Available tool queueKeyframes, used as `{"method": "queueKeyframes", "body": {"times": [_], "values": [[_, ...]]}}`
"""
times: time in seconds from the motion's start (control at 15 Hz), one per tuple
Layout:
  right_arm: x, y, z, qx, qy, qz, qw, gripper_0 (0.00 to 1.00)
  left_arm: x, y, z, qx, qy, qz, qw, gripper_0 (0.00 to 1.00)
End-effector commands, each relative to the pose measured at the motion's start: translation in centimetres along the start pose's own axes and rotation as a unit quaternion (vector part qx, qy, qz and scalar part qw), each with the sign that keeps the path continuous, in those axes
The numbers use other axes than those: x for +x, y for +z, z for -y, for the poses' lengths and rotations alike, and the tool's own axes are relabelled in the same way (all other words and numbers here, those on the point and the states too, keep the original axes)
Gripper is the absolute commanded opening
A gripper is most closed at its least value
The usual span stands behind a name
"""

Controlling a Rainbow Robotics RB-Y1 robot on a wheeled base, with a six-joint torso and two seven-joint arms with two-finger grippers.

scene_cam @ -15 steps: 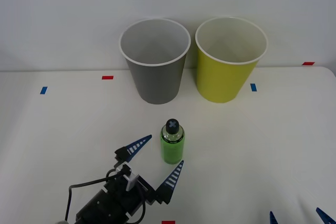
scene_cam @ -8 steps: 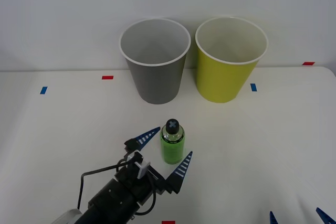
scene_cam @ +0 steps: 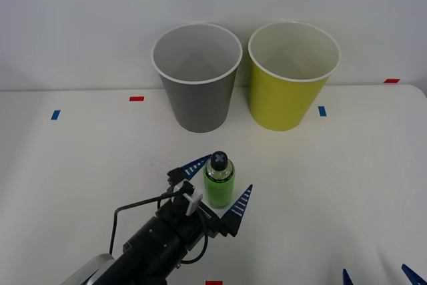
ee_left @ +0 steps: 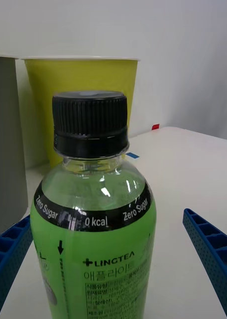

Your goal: Put cans in the gray bin and PET bottles in the light green bin.

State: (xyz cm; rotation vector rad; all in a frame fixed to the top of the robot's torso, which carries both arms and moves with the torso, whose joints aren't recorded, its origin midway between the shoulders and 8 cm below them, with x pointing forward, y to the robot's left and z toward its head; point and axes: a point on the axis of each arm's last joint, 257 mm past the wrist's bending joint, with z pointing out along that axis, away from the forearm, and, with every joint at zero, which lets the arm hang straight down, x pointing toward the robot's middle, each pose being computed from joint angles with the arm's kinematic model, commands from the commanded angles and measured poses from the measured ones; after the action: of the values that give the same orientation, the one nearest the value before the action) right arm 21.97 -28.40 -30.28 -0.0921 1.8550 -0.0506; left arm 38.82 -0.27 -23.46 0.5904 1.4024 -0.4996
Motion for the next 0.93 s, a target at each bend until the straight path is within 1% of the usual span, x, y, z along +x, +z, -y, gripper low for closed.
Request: {"method": "queueKeyframes", "body": {"times": [0.07, 0.53, 0.6, 0.67, 0.73, 0.8, 0.93], "values": [[0.0, 0.0, 0.0, 0.0, 0.0, 0.0, 1.0, 1.0, -0.35, 0.99, -0.22, 0.004, 0.007, -0.003, 1.0, 1.0], [0.0, 0.0, 0.0, 0.0, 0.0, 0.0, 1.0, 1.0, -0.47, 1.61, -0.09, 0.003, -0.001, -0.007, 1.0, 1.0], [0.0, 0.0, 0.0, 0.0, 0.0, 0.0, 1.0, 1.0, -0.52, 1.65, -0.11, 0.003, -0.001, -0.006, 1.0, 0.9], [0.0, 0.0, 0.0, 0.0, 0.0, 0.0, 1.0, 1.0, -0.52, 1.65, -0.11, 0.003, -0.002, -0.006, 1.0, 0.54], [0.0, 0.0, 0.0, 0.0, 0.0, 0.0, 1.0, 1.0, -0.59, 1.7, -0.2, 0.003, -0.001, -0.005, 1.0, 0.3], [0.0, 0.0, 0.0, 0.0, 0.0, 0.0, 1.0, 1.0, -0.33, 1.73, -0.21, 0.003, -0.001, -0.011, 0.9999, 0.19], [0.0, 0.0, 0.0, 0.0, 0.0, 0.0, 1.0, 1.0, -0.24, 1.78, -0.5, 0.004, 0.003, -0.014, 0.9999, 0.16]]}}
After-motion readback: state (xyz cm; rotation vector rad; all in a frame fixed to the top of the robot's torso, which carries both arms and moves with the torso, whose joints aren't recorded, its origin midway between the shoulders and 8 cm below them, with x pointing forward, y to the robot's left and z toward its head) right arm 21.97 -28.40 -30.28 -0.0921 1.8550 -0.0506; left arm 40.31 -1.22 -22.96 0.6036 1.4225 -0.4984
